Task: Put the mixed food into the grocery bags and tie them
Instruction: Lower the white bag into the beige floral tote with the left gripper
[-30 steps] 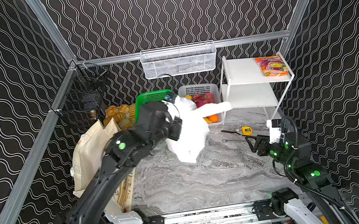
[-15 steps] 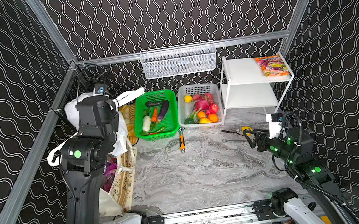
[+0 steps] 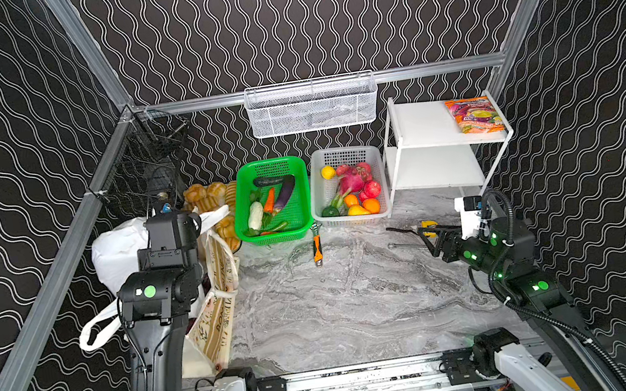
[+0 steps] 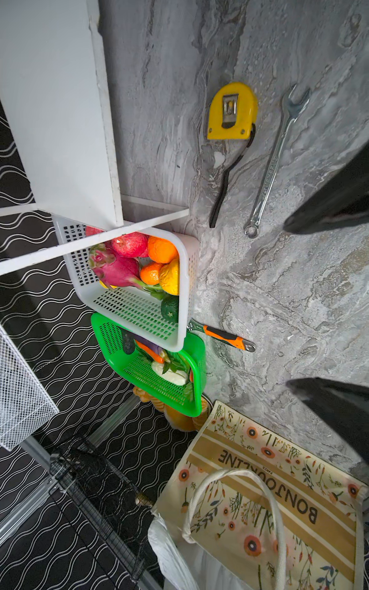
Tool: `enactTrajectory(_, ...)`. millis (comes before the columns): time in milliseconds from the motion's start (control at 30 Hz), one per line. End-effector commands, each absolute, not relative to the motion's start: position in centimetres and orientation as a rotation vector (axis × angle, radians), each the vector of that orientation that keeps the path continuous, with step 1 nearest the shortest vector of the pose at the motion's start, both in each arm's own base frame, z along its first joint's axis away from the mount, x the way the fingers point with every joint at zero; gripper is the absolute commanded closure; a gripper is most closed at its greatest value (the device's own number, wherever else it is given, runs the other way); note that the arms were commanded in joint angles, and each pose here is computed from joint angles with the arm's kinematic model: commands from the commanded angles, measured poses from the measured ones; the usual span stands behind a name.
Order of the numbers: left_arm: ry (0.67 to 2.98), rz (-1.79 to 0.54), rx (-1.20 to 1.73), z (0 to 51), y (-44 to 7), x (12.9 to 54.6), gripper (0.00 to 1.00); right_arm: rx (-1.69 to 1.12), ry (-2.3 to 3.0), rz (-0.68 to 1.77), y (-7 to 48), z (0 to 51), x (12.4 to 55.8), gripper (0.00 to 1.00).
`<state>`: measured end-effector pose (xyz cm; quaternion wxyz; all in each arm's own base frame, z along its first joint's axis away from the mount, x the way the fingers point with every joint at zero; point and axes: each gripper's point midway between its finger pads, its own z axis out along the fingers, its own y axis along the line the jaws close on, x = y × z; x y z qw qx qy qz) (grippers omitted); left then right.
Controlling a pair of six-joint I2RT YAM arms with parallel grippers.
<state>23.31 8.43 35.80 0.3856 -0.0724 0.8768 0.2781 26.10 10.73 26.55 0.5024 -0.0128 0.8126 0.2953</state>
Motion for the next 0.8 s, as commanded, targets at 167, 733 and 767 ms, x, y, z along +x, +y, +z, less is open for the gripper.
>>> enactTrajectory(167,2.404,0.302,-0.224,29.5,4.0,21.4,1.0,-0.033,1.898,0.776,11.5,28.3,27.1,0.28)
enactTrajectory(733,2.463,0.047,-0.791,20.8,11.2,27.6,0.52,-0.009,1.969,0.793,11.7,26.1,27.1,0.28)
enactTrajectory(767,2.479,0.079,-0.808,20.5,11.8,27.5,0.4,-0.007,1.971,0.787,11.6,26.0,27.1,0.28)
